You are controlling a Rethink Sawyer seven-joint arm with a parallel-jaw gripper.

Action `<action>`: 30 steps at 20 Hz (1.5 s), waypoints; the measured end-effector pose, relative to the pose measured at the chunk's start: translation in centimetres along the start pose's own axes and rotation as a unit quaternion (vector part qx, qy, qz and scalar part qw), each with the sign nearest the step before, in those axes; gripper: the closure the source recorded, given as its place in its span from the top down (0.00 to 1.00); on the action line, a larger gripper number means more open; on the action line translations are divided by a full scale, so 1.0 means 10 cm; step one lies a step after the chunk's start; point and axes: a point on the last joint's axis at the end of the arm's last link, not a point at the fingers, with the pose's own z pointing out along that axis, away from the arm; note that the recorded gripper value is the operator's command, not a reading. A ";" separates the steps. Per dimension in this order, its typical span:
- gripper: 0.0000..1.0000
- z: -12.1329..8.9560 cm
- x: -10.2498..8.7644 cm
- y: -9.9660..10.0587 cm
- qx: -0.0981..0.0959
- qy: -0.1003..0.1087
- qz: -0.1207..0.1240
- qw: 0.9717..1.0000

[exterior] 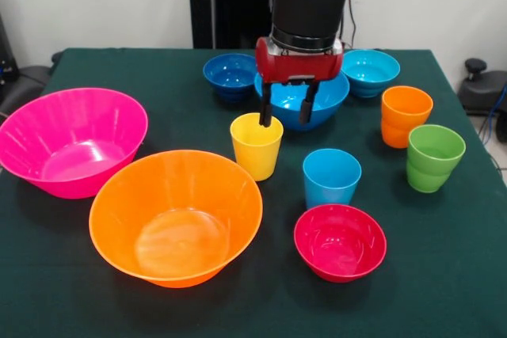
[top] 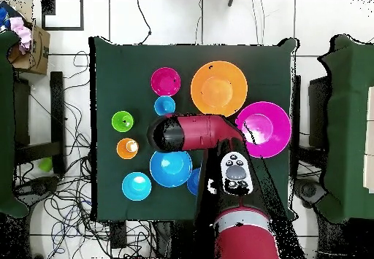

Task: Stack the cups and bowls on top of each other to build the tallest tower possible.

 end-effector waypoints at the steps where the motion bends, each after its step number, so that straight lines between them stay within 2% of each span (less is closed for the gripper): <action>1: 1.00 0.02 0.01 0.01 -0.001 0.002 0.000 1.000; 9: 1.00 0.18 0.13 0.05 -0.009 0.019 0.000 1.000; 18: 1.00 0.54 0.41 0.14 -0.019 0.055 -0.005 0.998; 20: 1.00 0.69 0.55 0.18 -0.024 0.072 -0.009 0.997; 22: 1.00 0.77 0.62 0.20 -0.025 0.078 -0.012 0.997; 25: 1.00 0.85 0.68 0.22 -0.024 0.078 -0.016 0.997; 26: 1.00 0.85 0.66 0.20 -0.018 0.067 -0.020 0.997; 30: 1.00 0.87 0.66 0.18 -0.009 0.053 -0.023 0.998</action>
